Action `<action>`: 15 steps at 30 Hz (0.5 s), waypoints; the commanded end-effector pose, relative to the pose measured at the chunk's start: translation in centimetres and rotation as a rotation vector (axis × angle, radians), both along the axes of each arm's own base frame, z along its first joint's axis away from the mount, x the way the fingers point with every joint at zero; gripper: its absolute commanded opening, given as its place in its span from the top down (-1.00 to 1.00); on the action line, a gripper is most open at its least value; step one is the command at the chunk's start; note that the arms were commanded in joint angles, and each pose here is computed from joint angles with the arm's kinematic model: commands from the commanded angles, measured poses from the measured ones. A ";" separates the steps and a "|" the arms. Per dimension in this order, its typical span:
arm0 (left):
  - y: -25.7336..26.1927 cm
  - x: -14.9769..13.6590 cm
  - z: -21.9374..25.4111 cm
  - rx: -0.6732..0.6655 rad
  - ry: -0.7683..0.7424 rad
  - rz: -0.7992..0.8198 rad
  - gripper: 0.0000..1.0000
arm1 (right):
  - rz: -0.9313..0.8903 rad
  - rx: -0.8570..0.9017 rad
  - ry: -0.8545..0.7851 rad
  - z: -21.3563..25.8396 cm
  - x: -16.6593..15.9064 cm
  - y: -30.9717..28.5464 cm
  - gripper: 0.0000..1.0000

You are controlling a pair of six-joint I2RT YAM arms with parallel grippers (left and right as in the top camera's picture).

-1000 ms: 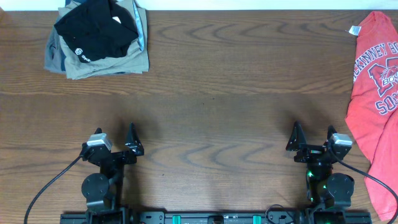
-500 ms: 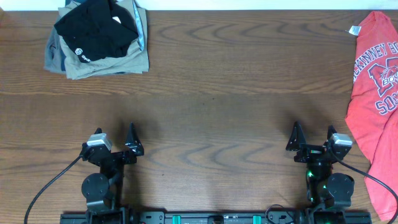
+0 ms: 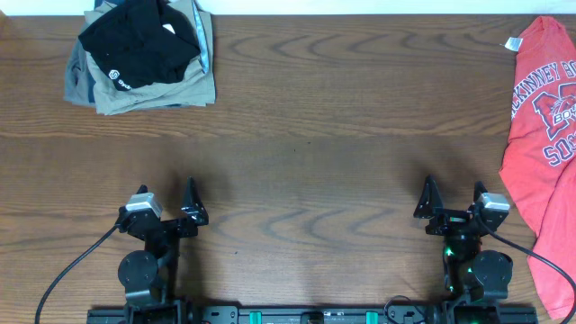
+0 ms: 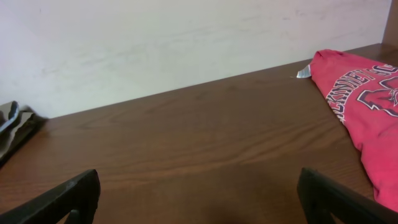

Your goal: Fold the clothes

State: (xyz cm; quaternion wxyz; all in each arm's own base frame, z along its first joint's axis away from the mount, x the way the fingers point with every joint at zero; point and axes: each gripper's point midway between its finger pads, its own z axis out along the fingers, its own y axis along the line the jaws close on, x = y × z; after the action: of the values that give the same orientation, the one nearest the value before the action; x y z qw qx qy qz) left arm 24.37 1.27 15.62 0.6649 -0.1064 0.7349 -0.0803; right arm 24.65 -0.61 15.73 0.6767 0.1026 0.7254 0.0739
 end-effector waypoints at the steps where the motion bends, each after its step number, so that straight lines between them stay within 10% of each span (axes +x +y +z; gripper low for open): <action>1: 0.2 0.0 -1.6 -0.009 0.036 0.010 -0.96 | -0.006 -0.016 0.001 -0.1 0.0 -0.2 -0.98; 11: 0.2 0.0 -1.6 -0.009 0.036 0.010 -0.96 | 0.002 0.009 -0.011 0.2 0.0 0.0 -0.99; 15: 0.2 0.0 -1.6 -0.009 0.036 0.010 -0.96 | 0.271 0.389 0.026 0.4 -0.6 5.0 -0.98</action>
State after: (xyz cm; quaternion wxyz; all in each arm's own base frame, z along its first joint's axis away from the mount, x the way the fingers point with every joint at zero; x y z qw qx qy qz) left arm 24.37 1.27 15.60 0.6646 -0.1064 0.7352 -0.0803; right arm 24.67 0.82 16.42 0.6754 0.1153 0.7138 0.1454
